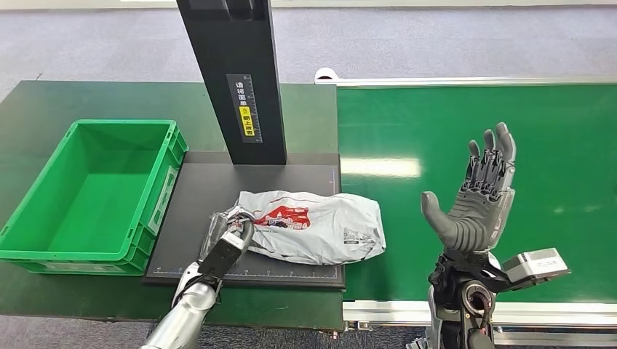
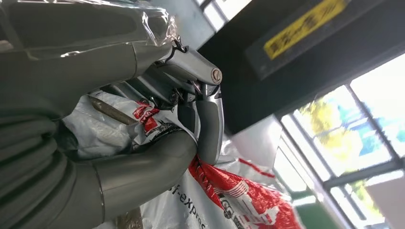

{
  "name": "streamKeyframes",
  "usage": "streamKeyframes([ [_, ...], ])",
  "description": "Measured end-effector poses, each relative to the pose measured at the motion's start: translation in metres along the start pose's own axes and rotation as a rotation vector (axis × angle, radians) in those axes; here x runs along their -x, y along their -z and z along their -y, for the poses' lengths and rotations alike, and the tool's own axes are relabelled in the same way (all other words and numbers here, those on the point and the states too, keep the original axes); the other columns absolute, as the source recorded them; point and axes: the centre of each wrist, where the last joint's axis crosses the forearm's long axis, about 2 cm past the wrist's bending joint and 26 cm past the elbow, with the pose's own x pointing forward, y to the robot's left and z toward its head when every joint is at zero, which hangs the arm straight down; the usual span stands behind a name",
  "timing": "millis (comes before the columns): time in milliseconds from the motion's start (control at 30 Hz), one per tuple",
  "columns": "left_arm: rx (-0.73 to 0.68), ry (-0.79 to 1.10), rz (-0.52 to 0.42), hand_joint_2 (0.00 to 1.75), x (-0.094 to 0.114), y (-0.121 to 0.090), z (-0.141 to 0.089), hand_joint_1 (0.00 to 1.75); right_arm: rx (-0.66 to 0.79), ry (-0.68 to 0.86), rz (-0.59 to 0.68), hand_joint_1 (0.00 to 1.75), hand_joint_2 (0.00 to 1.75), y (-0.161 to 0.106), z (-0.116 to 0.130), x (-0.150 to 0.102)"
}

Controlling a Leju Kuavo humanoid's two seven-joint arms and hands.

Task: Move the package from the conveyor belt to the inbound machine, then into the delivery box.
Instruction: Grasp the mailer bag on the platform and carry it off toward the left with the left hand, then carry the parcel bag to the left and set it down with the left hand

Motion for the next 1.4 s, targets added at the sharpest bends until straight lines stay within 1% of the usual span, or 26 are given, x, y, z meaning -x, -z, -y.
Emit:
streamKeyframes([
  [133,-0.095,0.072,0.100,1.75,-0.017,0.003,-0.005,1.75,0.004,0.000,-0.006,0.00,1.75,-0.001,0.001,0.001],
  [233,-0.152,0.102,0.215,1.75,-0.039,0.008,-0.010,1.75,0.009,-0.003,-0.010,0.00,1.75,-0.003,0.002,0.001],
  [300,-0.167,0.104,0.276,1.75,-0.051,0.011,-0.012,1.75,0.011,-0.003,-0.011,0.00,1.75,-0.003,0.003,0.001],
  [467,-0.188,0.099,0.359,1.75,-0.069,0.013,-0.015,1.75,0.013,-0.006,-0.013,0.00,1.75,-0.004,0.004,0.001],
  [533,-0.227,0.096,0.405,1.75,-0.081,0.014,-0.018,1.75,0.017,-0.010,-0.018,0.00,1.75,-0.006,0.006,0.001],
  [633,-0.335,0.098,0.493,1.75,-0.103,0.020,-0.031,1.75,0.028,-0.019,-0.033,0.00,1.75,-0.013,0.010,0.001],
  [700,-0.403,0.086,0.520,1.75,-0.111,0.027,-0.043,1.75,0.033,-0.023,-0.041,0.00,1.75,-0.017,0.012,0.000],
  [767,-0.443,0.041,0.506,1.75,-0.107,0.040,-0.061,1.75,0.037,-0.026,-0.046,0.00,1.75,-0.019,0.014,0.000],
  [833,-0.482,-0.013,0.464,1.75,-0.095,0.058,-0.087,1.75,0.043,-0.027,-0.049,0.00,1.75,-0.021,0.015,0.000],
  [900,-0.532,-0.018,0.402,1.75,-0.075,0.076,-0.118,1.75,0.049,-0.025,-0.052,0.00,1.75,-0.022,0.016,0.000],
  [967,-0.589,0.014,0.322,1.75,-0.052,0.089,-0.149,1.75,0.053,-0.021,-0.053,0.00,1.75,-0.023,0.017,0.000],
  [1067,-0.679,0.048,0.199,1.75,-0.023,0.094,-0.183,1.75,0.060,-0.022,-0.057,0.00,1.75,-0.025,0.020,-0.001],
  [1133,-0.714,0.059,0.135,1.75,-0.009,0.091,-0.195,1.75,0.064,-0.025,-0.060,0.00,1.75,-0.027,0.022,-0.001],
  [1233,-0.738,0.068,0.065,1.75,0.005,0.085,-0.203,1.75,0.067,-0.026,-0.062,0.00,1.75,-0.028,0.023,-0.001],
  [1400,-0.758,0.075,0.010,1.75,0.014,0.084,-0.207,1.75,0.070,-0.025,-0.065,0.00,1.75,-0.029,0.025,-0.001],
])
